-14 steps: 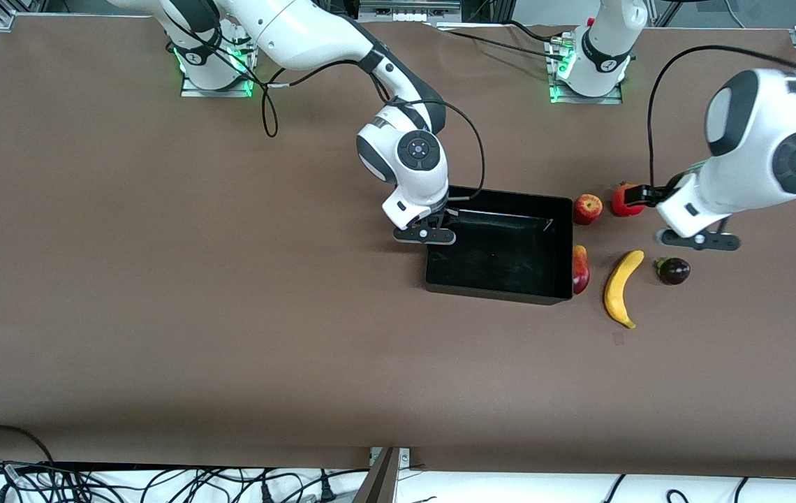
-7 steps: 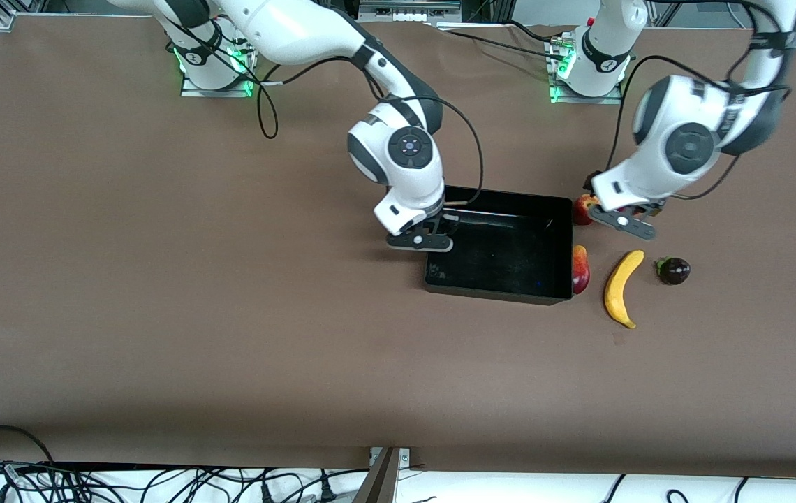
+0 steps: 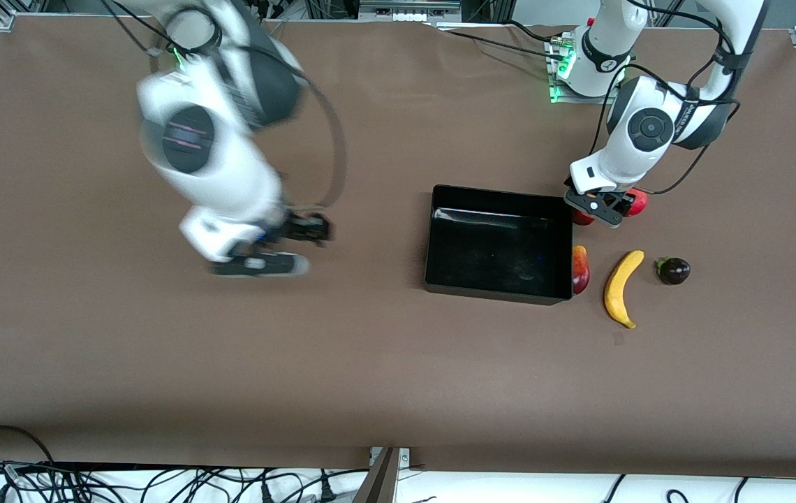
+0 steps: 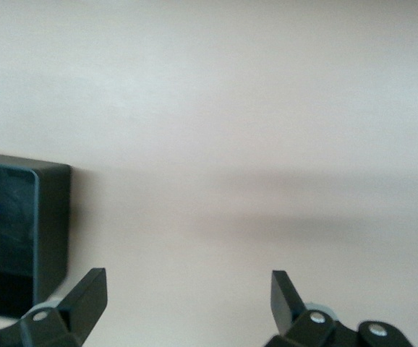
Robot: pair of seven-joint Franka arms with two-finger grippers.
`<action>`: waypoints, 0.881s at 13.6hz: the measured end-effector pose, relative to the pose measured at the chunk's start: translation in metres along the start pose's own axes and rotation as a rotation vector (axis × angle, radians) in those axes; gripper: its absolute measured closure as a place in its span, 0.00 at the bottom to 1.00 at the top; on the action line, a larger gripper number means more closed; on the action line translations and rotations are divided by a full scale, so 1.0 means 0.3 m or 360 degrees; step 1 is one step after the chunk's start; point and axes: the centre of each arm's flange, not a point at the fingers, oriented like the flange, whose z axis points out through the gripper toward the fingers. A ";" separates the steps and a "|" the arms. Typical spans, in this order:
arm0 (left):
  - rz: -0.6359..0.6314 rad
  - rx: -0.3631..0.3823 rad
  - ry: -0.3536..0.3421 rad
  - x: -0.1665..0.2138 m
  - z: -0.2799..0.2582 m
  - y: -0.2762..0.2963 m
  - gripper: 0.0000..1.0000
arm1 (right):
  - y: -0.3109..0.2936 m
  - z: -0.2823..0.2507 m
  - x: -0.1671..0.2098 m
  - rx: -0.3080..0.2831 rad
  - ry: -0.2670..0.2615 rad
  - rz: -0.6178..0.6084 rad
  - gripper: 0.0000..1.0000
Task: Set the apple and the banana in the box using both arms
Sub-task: 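Grasp the red apple with the left gripper while the right gripper withdraws, then carry the apple over the box and open the left gripper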
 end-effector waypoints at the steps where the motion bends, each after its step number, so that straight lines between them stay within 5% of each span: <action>1: 0.0020 0.0007 0.0013 0.000 0.020 -0.002 0.00 | 0.061 -0.086 -0.034 -0.0007 -0.0005 -0.0003 0.00; 3: 0.0046 0.0033 0.0038 -0.008 0.064 -0.041 0.00 | 0.143 -0.213 -0.126 -0.0011 -0.0003 0.0006 0.00; 7: 0.0031 0.0024 0.0043 -0.039 0.126 -0.120 0.34 | 0.369 -0.324 -0.321 0.0000 -0.0021 -0.0028 0.00; 12: 0.0014 0.0058 0.0005 -0.010 0.044 -0.162 0.34 | 0.724 -0.316 -0.431 0.0010 -0.0053 -0.0101 0.00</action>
